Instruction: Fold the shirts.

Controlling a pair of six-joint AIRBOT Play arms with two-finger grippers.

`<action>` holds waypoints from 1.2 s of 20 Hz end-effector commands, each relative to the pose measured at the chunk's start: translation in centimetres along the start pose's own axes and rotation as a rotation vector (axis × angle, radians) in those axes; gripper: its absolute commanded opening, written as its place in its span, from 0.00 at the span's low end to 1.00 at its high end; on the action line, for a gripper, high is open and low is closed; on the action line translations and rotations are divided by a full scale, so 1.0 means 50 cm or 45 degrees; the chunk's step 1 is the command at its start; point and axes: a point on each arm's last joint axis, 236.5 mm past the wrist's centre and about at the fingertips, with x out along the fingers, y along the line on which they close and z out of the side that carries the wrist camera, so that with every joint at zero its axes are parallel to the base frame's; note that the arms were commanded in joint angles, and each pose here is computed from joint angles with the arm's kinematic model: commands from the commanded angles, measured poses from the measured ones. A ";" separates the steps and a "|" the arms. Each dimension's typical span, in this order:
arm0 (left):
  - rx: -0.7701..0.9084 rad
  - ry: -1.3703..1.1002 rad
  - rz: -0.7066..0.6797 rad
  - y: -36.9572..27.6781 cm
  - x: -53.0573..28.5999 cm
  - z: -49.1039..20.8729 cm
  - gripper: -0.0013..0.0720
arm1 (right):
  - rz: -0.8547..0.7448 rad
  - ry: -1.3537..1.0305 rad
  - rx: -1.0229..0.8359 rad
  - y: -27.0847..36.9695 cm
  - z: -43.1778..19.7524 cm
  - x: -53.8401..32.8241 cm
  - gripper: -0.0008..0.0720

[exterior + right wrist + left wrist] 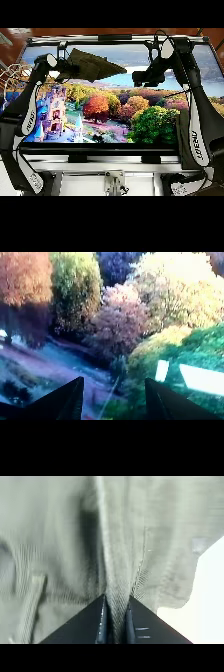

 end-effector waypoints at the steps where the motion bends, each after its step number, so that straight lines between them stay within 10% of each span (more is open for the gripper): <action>1: 0.117 -0.221 -0.069 -0.124 -0.188 0.123 0.09 | 0.005 -0.080 -0.020 -0.001 0.024 -0.019 0.72; 7: 0.325 -0.311 -0.266 -0.380 -0.443 0.122 0.09 | -0.133 -0.414 0.062 -0.099 0.027 -0.276 0.72; 17: 0.494 0.441 -0.502 -0.674 -0.233 -0.376 0.10 | -0.293 -0.525 0.168 -0.216 -0.123 -0.499 0.72; 18: 0.475 0.464 -0.501 -0.683 -0.232 -0.395 0.16 | -0.302 -0.509 0.173 -0.224 -0.128 -0.497 0.72; 20: 0.475 0.491 -0.476 -0.667 -0.240 -0.394 0.80 | -0.309 -0.500 0.184 -0.235 -0.129 -0.495 0.72; 21: 0.430 0.497 -0.413 -0.632 -0.244 -0.375 0.95 | -0.310 -0.490 0.186 -0.237 -0.127 -0.489 0.72; 23: 0.314 0.496 -0.301 -0.541 -0.267 -0.319 0.95 | -0.293 -0.425 0.176 -0.237 -0.131 -0.467 0.73; 24: 0.265 0.497 -0.268 -0.493 -0.286 -0.295 0.95 | -0.266 -0.346 0.136 -0.230 -0.143 -0.445 0.93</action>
